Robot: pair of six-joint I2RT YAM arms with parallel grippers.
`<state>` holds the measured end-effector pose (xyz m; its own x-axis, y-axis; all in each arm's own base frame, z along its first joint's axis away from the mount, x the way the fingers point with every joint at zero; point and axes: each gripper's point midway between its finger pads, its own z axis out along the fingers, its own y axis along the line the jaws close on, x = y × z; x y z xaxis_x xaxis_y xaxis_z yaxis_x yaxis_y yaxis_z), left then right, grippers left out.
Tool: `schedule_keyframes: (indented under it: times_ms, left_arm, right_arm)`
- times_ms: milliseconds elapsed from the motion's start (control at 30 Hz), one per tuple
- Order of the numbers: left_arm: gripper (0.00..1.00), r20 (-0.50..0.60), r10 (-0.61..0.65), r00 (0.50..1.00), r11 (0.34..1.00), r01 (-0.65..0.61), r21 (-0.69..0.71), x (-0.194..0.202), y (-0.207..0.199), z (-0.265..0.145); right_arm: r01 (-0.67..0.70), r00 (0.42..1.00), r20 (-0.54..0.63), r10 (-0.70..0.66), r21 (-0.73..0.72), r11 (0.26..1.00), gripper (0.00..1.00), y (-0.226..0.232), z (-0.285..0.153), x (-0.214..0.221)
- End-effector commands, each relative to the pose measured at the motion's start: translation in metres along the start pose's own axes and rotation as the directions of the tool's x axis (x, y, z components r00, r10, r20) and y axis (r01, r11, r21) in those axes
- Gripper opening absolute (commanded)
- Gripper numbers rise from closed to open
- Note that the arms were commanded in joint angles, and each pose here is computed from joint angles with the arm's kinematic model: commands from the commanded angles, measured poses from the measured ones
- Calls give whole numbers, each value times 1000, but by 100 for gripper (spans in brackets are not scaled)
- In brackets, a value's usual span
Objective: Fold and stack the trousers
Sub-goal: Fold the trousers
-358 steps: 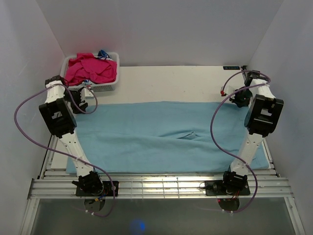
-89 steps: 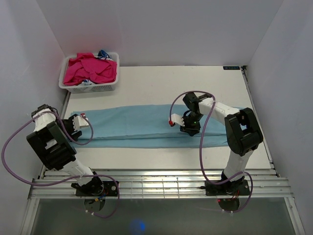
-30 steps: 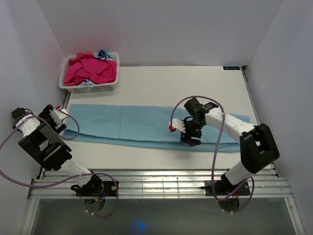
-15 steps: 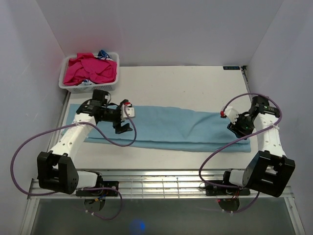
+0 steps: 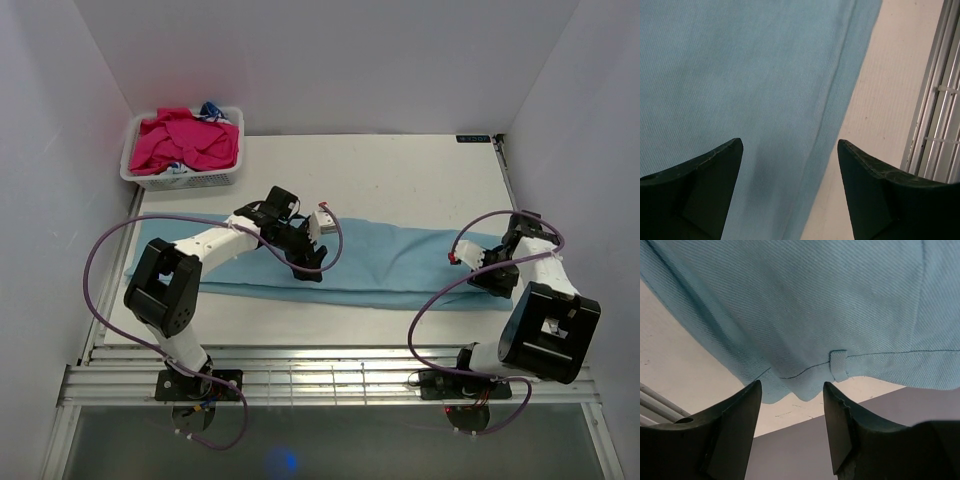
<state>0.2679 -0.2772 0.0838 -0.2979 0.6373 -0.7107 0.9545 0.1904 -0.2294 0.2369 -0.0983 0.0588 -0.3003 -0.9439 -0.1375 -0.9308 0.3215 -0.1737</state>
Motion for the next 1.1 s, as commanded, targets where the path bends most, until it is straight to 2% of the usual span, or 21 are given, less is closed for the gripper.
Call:
schedule_keyframes:
  times_ms: [0, 167, 267, 400, 533, 700, 867, 1000, 1033, 1067]
  left_arm:
    - [87, 55, -25, 998, 998, 28, -57, -22, 10, -7]
    - [87, 64, -25, 998, 998, 29, -64, -16, 10, -4]
    - [87, 50, -28, 998, 995, 33, -98, -8, 16, -2]
    - [87, 32, -39, 999, 992, 43, -117, 1, 19, 1]
    - [86, 37, -45, 998, 990, 49, -136, 4, 19, 0]
    - [83, 35, -61, 998, 984, 66, -167, 11, 23, 2]
    - [78, 20, -67, 998, 983, 69, -170, 21, 23, 5]
    - [70, 8, -54, 999, 989, 54, -139, 26, 15, 5]
    - [69, 12, -41, 999, 990, 42, -132, 25, 12, 3]
    - [68, 26, -15, 1000, 992, 18, -127, 19, 8, -3]
  right_arm:
    - [71, 995, -71, -64, 88, 994, 57, -14, 3, 13]
    - [75, 991, -116, -60, 126, 989, 43, -17, 17, 24]
    - [75, 992, -113, -56, 172, 982, 26, -28, 13, 22]
    - [90, 991, -116, -67, 211, 973, 8, -40, 4, 21]
    - [101, 991, -104, -79, 223, 970, 8, -49, -17, 15]
    - [129, 991, -72, -115, 237, 963, 8, -62, -64, 1]
    - [170, 985, -75, -158, 191, 967, 8, -41, -87, -3]
    - [226, 971, -108, -214, 111, 968, 8, -3, -64, 6]
    - [236, 965, -126, -229, 47, 971, 8, 18, -42, 15]
    - [255, 957, -162, -241, 71, 964, 8, 17, -37, 20]
